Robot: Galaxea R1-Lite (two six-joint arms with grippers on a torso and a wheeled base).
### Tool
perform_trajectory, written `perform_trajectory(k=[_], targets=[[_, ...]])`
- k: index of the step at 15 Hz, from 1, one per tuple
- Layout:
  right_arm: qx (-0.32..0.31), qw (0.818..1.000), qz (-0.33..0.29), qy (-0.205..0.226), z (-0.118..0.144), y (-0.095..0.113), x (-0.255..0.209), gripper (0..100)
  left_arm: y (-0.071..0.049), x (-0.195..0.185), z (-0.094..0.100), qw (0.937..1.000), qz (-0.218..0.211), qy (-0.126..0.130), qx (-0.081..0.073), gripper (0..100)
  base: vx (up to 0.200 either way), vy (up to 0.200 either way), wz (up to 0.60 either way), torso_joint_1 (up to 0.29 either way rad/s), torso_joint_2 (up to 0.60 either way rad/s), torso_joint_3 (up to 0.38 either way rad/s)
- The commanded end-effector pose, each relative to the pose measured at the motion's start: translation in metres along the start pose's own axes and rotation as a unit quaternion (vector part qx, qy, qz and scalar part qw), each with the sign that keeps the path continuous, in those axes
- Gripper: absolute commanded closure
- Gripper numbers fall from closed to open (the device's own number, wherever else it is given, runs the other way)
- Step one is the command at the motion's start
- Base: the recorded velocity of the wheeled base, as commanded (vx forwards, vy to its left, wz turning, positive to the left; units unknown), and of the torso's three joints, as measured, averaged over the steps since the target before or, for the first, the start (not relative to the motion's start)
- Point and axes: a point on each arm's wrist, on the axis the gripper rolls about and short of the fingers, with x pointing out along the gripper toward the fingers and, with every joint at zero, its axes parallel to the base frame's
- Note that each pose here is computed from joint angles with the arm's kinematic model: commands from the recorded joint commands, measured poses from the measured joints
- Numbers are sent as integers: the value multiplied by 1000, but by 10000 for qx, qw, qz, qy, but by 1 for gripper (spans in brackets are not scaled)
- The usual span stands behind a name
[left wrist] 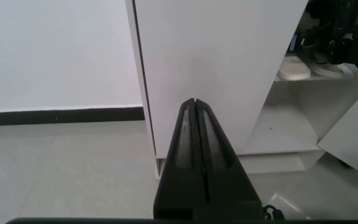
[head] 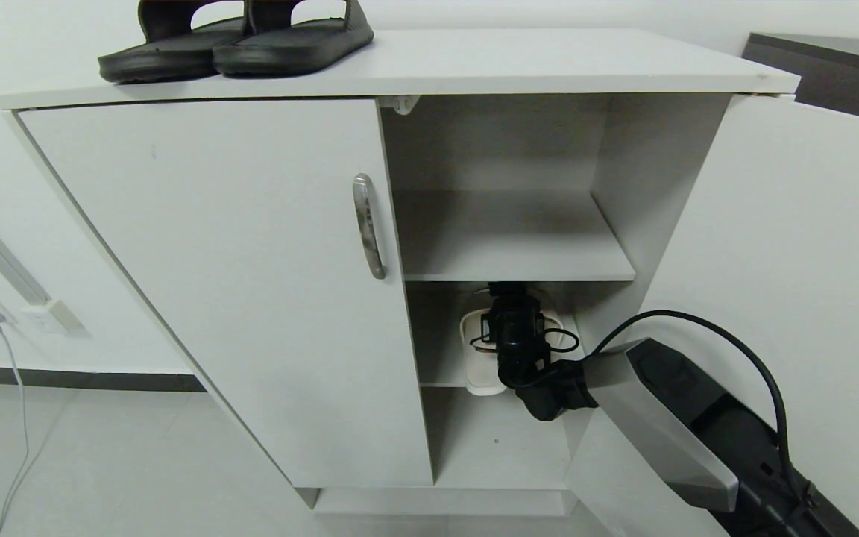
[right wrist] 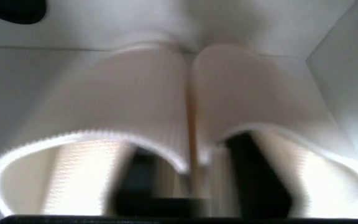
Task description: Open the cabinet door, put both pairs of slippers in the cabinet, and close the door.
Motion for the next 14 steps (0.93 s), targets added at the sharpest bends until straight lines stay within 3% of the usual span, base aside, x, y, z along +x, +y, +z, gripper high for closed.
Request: perform_trajectory(k=[1, 6, 9, 14], targets=[[-8, 10000, -1, 15, -2, 0, 0, 0, 0, 0, 0, 10000, 2, 7, -2, 100, 0, 0, 0, 0, 0, 0], [-52, 9999, -111, 47, 3, 0, -9, 0, 0, 0, 0, 10000, 2, 7, -2, 100, 0, 0, 0, 0, 0, 0], [-90, 9999, 71, 75, 8, 3, -40, 0, 0, 0, 0, 10000, 2, 7, -10, 100, 0, 0, 0, 0, 0, 0], [-224, 9990, 323, 204, 18, -8, -105, 0, 0, 0, 0, 10000, 2, 7, 6, 100, 0, 0, 0, 0, 0, 0]])
